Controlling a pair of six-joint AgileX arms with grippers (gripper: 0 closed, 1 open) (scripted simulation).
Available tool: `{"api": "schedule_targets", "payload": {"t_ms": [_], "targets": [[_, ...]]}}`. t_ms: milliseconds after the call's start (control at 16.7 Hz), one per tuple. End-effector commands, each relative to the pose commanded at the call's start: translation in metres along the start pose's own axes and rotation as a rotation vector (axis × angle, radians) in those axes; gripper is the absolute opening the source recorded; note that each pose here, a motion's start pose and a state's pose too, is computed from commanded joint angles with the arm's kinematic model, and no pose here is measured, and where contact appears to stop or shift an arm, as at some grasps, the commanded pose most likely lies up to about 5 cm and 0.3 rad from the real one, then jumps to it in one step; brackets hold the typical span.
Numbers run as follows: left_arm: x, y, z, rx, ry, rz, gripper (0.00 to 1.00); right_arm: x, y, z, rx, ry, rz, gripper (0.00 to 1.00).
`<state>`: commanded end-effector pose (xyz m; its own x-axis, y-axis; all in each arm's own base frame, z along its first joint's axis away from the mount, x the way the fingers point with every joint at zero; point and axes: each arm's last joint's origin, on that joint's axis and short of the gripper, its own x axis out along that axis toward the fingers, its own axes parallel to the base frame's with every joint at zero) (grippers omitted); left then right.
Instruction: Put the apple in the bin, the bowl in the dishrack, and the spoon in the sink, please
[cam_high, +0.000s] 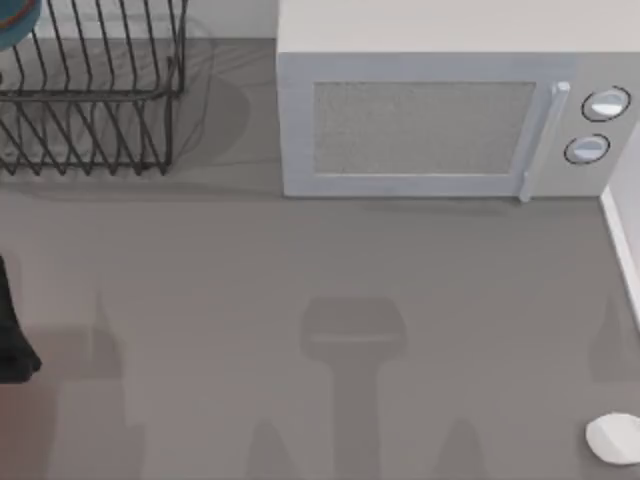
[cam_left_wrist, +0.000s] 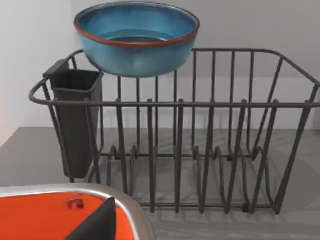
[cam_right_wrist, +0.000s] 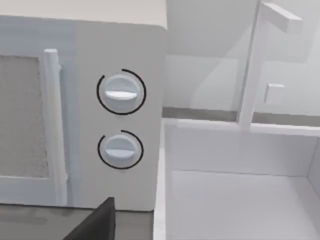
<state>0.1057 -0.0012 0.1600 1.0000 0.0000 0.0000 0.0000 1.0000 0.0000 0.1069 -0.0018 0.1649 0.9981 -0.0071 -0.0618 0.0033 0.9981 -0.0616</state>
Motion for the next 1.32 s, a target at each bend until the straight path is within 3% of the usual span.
{"api": "schedule_targets", "payload": {"t_ms": [120,300,480,660,840,1140,1320], "targets": [[0.0,0.0,0.0,0.0,0.0,0.0,1.0,0.002,-0.001,0.007,-0.094,0.088,0.004,1.0],[0.0,0.0,0.0,0.0,0.0,0.0,1.0,0.01,-0.002,0.019,-0.311,0.275,0.048,1.0],[0.0,0.0,0.0,0.0,0.0,0.0,1.0,0.024,-0.004,0.028,-0.6,0.503,0.175,1.0],[0.0,0.0,0.0,0.0,0.0,0.0,1.0,0.042,-0.006,0.032,-0.875,0.73,0.395,1.0],[0.0,0.0,0.0,0.0,0.0,0.0,1.0,0.063,-0.009,0.033,-1.068,0.907,0.664,1.0],[0.0,0.0,0.0,0.0,0.0,0.0,1.0,0.096,-0.013,0.034,-1.276,1.019,1.098,1.0],[0.0,0.0,0.0,0.0,0.0,0.0,1.0,0.111,-0.015,0.034,-1.336,1.019,1.267,1.0]]}}
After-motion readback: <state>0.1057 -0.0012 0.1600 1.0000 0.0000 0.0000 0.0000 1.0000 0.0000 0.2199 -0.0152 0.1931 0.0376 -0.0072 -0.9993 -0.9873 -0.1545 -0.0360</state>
